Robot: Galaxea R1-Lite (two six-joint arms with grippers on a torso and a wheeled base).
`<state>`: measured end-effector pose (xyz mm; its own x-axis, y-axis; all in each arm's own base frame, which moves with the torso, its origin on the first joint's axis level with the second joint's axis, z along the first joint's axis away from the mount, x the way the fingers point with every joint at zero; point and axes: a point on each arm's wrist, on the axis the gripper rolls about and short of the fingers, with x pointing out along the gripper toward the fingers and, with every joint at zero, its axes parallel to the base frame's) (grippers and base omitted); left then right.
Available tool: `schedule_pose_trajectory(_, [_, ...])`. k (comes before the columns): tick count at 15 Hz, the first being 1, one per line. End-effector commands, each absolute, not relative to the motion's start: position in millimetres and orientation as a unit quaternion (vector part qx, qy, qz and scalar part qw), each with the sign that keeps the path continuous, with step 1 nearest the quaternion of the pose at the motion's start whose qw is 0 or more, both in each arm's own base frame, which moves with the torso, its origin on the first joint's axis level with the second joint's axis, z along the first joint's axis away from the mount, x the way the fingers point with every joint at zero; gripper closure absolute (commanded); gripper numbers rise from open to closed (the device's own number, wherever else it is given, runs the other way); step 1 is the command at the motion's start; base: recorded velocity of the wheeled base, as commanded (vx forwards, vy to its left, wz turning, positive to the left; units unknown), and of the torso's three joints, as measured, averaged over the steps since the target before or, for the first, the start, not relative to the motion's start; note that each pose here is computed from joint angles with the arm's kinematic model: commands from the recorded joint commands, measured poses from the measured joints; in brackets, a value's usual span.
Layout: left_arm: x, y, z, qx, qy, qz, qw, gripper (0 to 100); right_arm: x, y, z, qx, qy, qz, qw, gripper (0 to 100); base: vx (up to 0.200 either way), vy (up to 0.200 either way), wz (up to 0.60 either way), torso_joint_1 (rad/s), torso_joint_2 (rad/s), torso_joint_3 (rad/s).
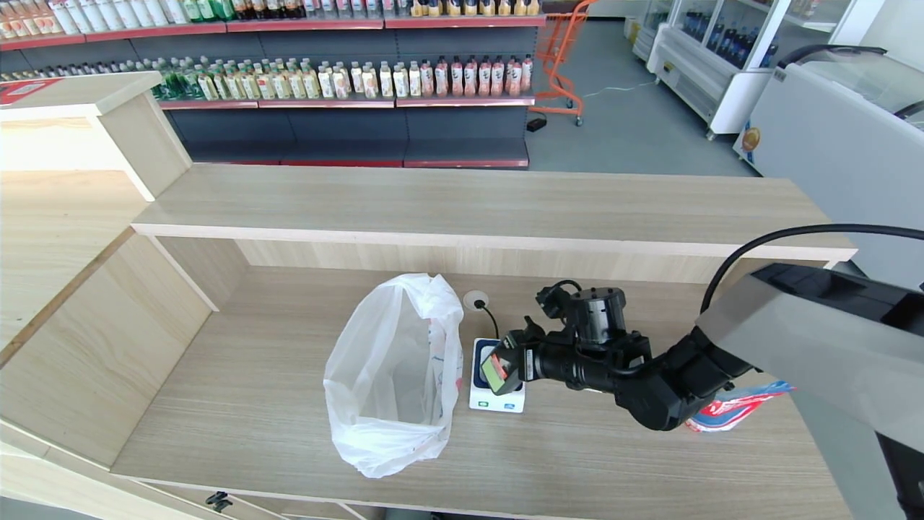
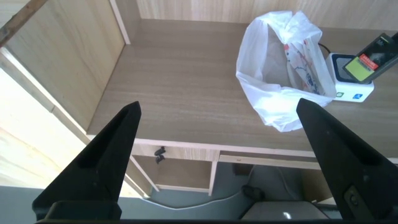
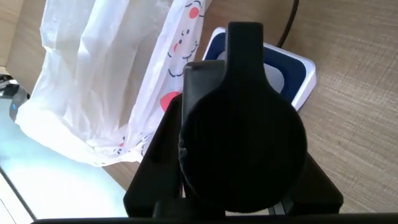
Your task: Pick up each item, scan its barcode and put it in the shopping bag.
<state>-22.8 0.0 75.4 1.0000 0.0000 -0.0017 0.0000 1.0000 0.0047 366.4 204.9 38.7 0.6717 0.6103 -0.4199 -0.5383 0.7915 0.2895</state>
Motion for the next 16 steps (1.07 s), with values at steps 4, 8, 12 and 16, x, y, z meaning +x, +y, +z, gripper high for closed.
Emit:
schedule_pose_trajectory(4, [-23,0,75,0.002,0.001,0.0,1.0,0,368,206,37,0.069,0.253,0.31,0.914,100,0.0,0.0,0.0,0.0,0.0,0.0])
schedule_pose_trajectory(8, [-23,0,75,0.002,0.001,0.0,1.0,0,337,190,159,0.166,0.149,0.328,0.918,100,0.0,0.0,0.0,0.0,0.0,0.0])
schedule_pose_trajectory(12, [-23,0,75,0.002,0.001,0.0,1.0,0,262,133,210,0.128,0.138,0.325,0.927,100,0.0,0.0,0.0,0.0,0.0,0.0])
schedule_pose_trajectory(16, [-22,0,76,0.0,0.005,-0.001,1.0,0,214,111,196,0.08,0.146,0.34,0.926,100,0.0,0.0,0.0,0.0,0.0,0.0])
